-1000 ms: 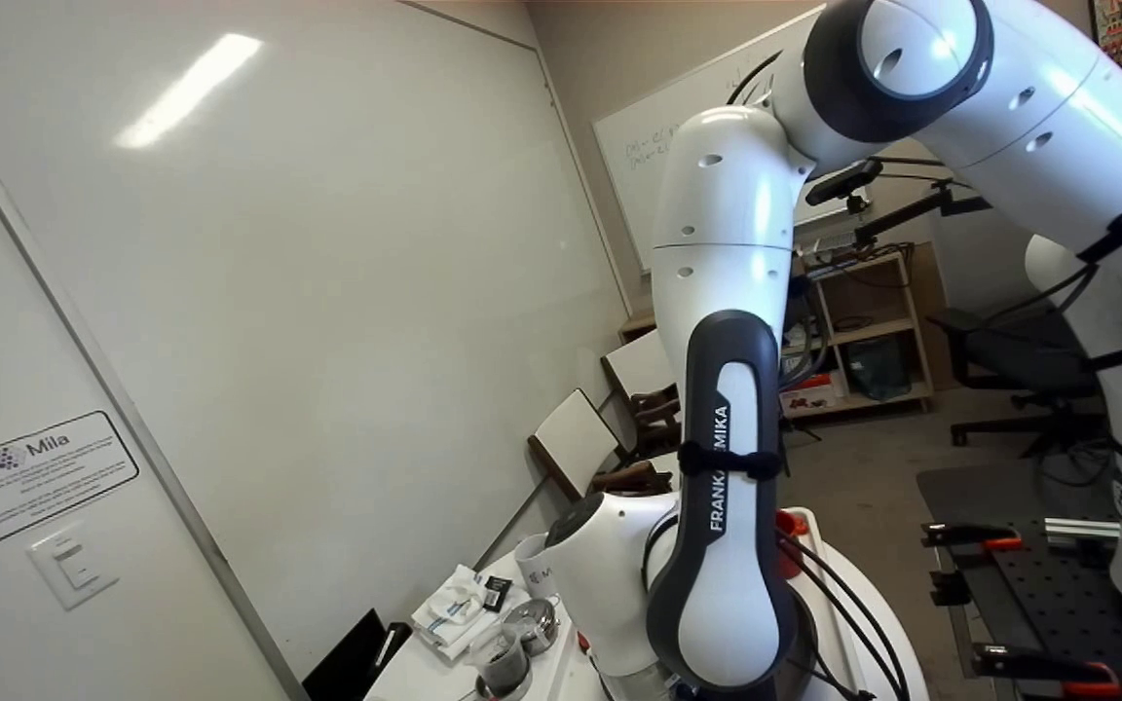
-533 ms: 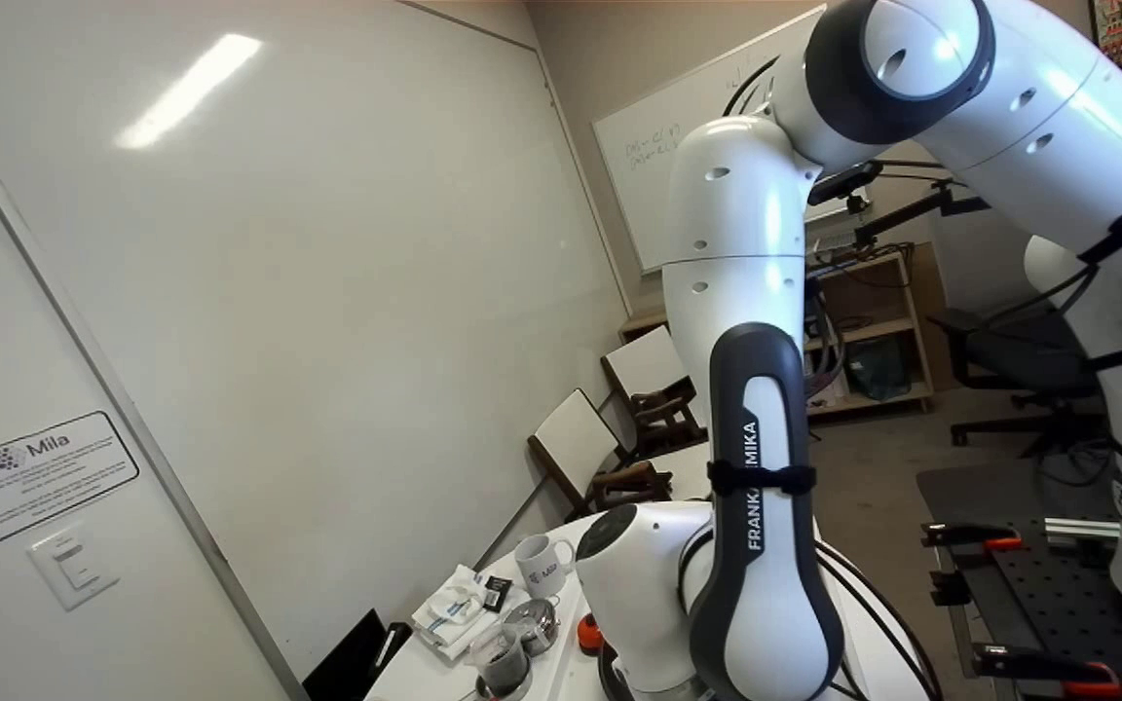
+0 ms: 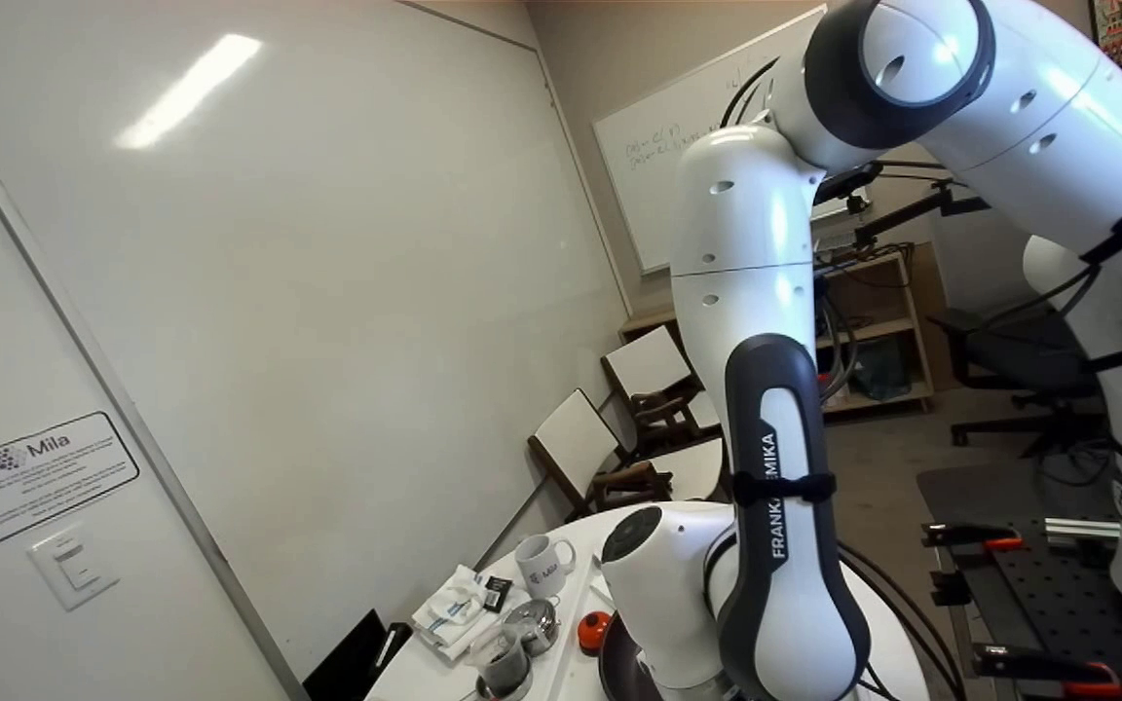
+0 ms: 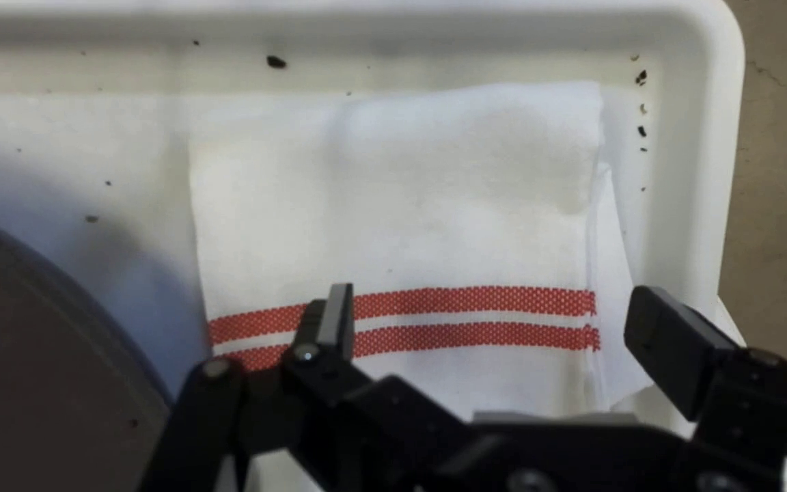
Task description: Move the towel from left to right.
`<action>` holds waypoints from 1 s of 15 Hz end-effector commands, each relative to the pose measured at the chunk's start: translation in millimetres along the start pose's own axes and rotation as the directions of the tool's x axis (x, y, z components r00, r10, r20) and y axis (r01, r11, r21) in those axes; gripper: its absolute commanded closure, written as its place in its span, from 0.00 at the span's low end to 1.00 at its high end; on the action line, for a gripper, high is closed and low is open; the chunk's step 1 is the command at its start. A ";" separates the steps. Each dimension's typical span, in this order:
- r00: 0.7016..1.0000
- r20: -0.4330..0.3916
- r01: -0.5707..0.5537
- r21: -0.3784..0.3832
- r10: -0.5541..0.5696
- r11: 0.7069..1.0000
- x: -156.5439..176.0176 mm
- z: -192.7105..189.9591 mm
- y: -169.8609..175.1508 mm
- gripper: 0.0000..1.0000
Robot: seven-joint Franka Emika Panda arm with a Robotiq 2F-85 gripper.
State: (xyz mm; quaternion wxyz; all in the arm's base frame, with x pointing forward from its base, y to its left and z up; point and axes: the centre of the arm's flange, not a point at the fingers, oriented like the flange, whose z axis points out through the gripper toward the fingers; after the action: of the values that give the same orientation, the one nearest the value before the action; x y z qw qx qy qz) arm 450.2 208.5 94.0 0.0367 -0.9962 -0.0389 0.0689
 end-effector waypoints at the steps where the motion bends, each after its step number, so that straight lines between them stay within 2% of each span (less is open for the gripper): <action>1: 0.999 -0.012 -0.049 -0.021 0.049 0.999 13.4 5.9 5.6 0.00; 8: 0.997 0.003 -0.075 -0.018 0.075 0.997 36.8 28.4 11.2 0.00; 15: 0.996 0.023 -0.080 -0.020 0.081 0.997 42.4 46.7 9.1 0.00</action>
State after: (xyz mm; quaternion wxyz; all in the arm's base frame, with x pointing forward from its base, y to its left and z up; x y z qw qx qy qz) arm 478.6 201.3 52.1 0.0267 -0.9967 -0.0090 0.0764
